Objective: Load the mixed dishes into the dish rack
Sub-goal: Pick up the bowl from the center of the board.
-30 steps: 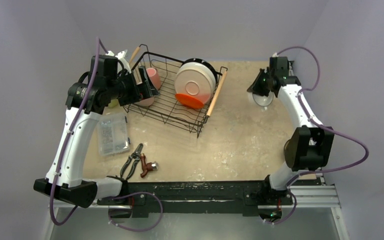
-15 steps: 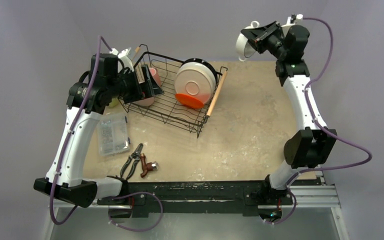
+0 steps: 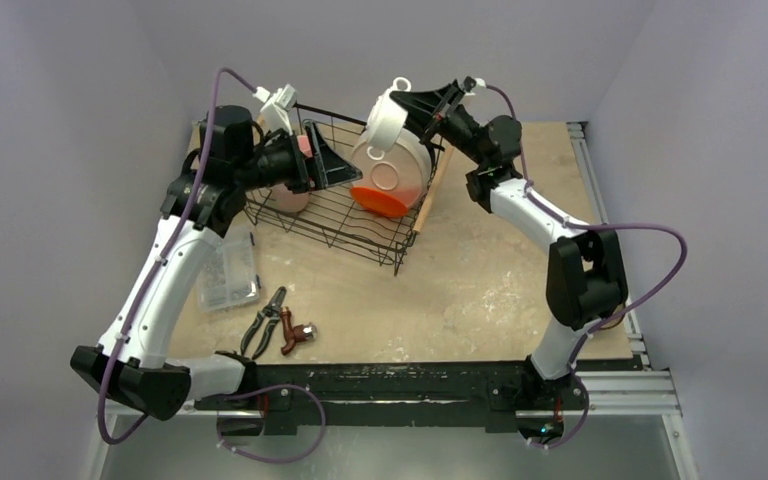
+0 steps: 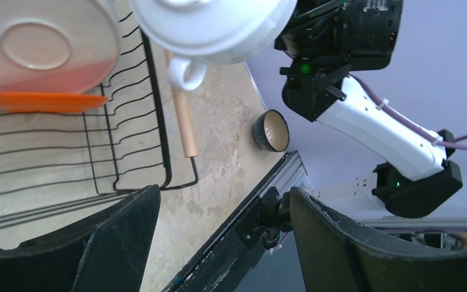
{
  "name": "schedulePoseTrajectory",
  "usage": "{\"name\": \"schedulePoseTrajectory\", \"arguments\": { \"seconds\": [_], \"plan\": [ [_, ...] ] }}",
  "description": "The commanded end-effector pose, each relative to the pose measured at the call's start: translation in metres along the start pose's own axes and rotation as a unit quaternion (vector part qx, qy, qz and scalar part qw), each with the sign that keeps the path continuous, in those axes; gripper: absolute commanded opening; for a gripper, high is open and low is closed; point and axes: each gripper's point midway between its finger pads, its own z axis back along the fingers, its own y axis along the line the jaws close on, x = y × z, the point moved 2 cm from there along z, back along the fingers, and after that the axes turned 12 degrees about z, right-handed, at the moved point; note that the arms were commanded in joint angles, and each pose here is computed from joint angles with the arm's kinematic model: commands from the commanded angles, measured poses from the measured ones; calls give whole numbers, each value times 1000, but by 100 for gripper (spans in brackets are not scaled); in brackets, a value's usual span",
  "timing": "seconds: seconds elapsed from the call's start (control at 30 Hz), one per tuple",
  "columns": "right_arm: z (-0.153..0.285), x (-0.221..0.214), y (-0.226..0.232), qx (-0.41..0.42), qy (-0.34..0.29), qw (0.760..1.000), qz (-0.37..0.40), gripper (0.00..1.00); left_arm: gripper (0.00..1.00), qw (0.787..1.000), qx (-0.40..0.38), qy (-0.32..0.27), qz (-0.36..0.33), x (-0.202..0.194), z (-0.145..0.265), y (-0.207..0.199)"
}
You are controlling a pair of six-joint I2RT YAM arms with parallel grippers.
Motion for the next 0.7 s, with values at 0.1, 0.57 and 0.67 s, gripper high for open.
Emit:
{"name": "schedulePoseTrajectory", "arguments": {
  "seconds": [0.1, 0.57, 0.67],
  "plan": [
    [32, -41, 110, 142, 60, 988, -13, 0, 62, 979, -175, -65, -81, 6, 8, -62],
    [54, -63, 148, 175, 79, 981, -24, 0, 61, 977, -168, -49, -120, -7, -17, -79],
    [57, -66, 152, 177, 83, 981, -23, 0, 57, 974, -180, -49, -125, -8, -22, -86]
  ]
}}
